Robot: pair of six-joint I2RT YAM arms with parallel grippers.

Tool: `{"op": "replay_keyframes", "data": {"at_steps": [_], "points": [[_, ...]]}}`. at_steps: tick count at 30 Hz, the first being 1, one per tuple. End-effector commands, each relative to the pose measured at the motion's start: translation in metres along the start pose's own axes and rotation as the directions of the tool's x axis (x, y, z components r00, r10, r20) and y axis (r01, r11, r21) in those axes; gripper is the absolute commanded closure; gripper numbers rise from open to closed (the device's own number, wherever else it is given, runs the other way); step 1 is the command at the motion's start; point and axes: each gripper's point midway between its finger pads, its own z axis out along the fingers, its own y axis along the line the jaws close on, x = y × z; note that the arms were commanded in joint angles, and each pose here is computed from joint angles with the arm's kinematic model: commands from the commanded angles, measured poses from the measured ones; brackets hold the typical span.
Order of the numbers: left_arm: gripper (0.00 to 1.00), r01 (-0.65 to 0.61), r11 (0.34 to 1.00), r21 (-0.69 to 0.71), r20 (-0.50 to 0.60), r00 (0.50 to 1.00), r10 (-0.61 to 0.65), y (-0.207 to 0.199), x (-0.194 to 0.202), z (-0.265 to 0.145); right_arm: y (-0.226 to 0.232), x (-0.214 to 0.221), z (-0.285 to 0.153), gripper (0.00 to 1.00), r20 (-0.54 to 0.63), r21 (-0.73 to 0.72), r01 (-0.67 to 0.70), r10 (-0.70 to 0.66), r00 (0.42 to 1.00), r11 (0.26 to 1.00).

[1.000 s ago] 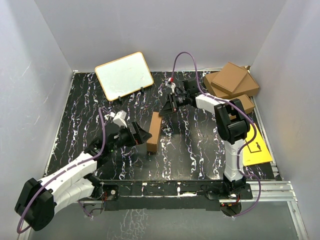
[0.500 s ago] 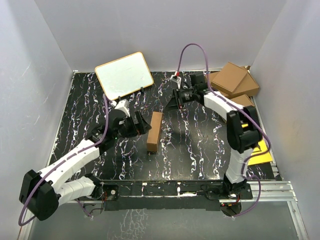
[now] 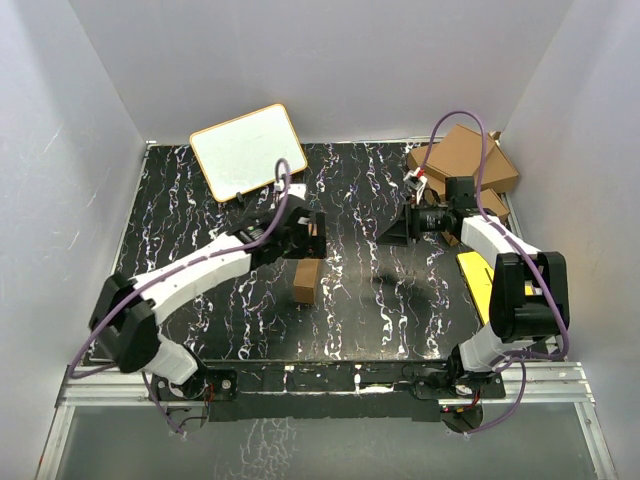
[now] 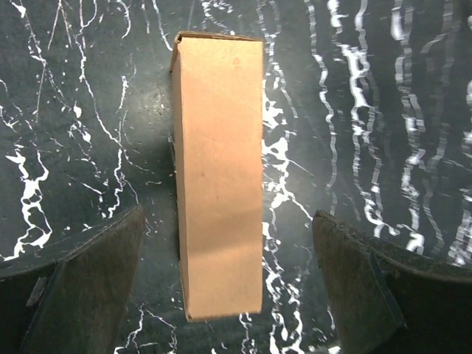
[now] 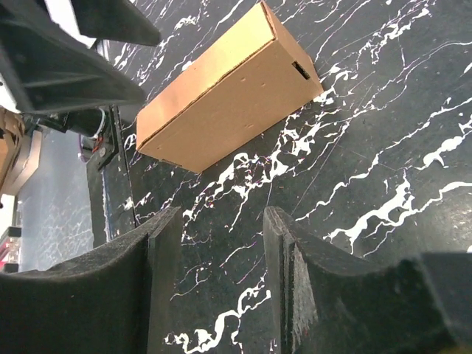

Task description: Fold the paper box

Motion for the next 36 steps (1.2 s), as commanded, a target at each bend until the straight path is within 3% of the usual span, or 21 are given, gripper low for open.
{"op": "replay_keyframes", "data": {"at_steps": [1, 13, 22, 30, 36], "points": [[0.07, -0.103, 0.978, -0.182, -0.053, 0.994, 0.095, 0.017, 0.003, 0.012, 0.015, -0.024, -0.009, 0.47, 0.065, -0.022, 0.173, -0.171, 0.983, 0.985], [0.14, -0.189, 0.945, -0.268, -0.131, 0.979, 0.158, 0.010, 0.024, 0.041, 0.015, -0.021, -0.007, 0.47, 0.059, -0.057, 0.131, -0.127, 0.990, 0.990], [0.40, -0.237, 0.920, -0.313, -0.177, 0.966, 0.189, 0.019, 0.031, 0.049, 0.015, -0.020, -0.007, 0.47, 0.057, -0.055, 0.126, -0.123, 0.991, 0.991], [0.58, -0.258, 0.885, -0.388, -0.141, 0.965, 0.219, 0.040, 0.019, 0.023, 0.015, -0.019, -0.007, 0.47, 0.055, -0.057, 0.121, -0.118, 0.991, 0.991], [0.63, -0.302, 0.780, -0.548, -0.139, 0.952, 0.272, 0.087, 0.003, -0.013, 0.013, -0.018, -0.007, 0.48, 0.052, -0.056, 0.113, -0.110, 0.993, 0.992]]}}
